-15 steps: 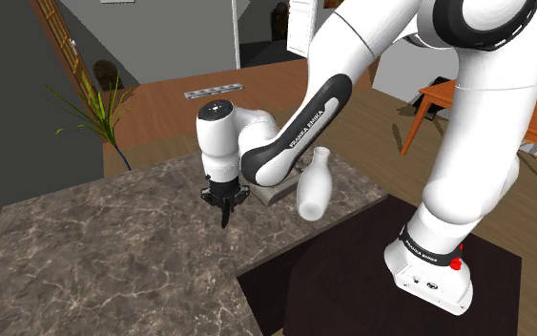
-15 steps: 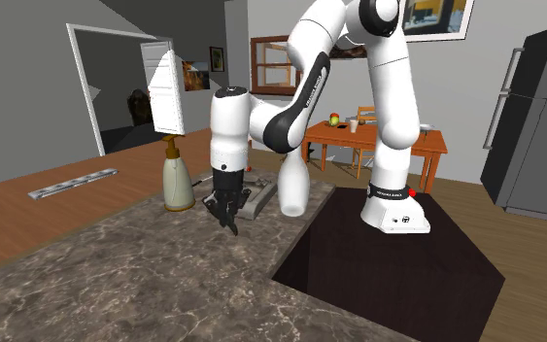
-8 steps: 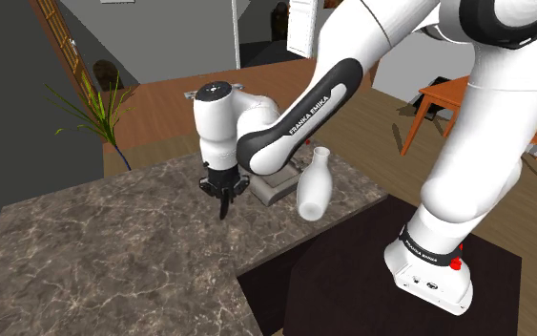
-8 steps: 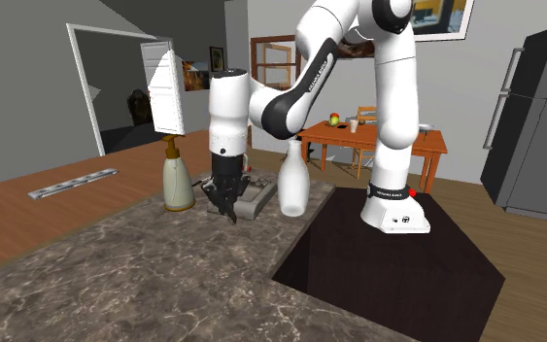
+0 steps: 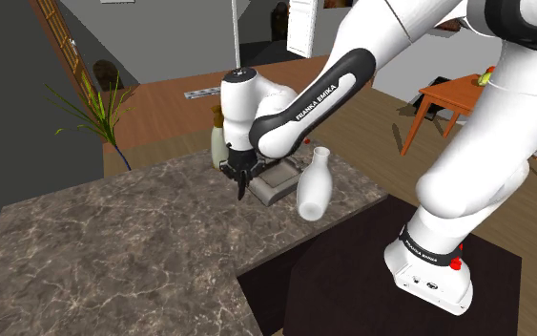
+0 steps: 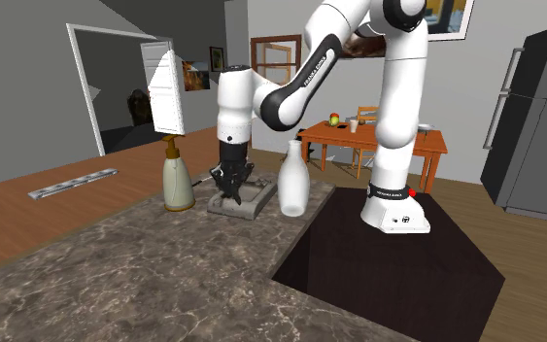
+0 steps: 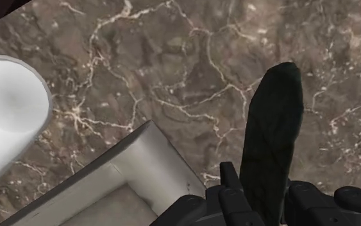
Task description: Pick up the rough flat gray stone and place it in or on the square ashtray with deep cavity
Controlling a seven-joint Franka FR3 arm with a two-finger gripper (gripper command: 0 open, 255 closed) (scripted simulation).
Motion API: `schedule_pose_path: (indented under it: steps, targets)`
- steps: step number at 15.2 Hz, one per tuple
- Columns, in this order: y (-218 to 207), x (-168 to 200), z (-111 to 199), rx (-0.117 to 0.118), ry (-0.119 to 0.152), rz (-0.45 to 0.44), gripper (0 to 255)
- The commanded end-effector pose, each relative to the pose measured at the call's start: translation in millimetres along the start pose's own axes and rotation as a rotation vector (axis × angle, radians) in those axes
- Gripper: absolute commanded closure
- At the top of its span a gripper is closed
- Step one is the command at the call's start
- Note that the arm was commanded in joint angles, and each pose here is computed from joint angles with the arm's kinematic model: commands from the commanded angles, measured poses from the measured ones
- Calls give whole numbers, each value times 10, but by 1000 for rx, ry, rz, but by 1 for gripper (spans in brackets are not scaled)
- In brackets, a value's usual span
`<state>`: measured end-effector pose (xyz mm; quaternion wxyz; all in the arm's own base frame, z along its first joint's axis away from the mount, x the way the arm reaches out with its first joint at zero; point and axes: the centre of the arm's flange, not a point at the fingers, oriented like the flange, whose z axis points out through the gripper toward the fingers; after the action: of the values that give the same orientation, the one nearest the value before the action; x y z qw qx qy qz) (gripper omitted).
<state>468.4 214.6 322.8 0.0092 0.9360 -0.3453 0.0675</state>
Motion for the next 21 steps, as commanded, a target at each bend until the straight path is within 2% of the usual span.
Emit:
schedule_pose_path:
  steps: [1,14,21]
  targets:
    - [214,172,54,1,0,-2,255]
    - [1427,1388,236,1,0,-2,255]
    - [1438,1339,602,1,0,-2,255]
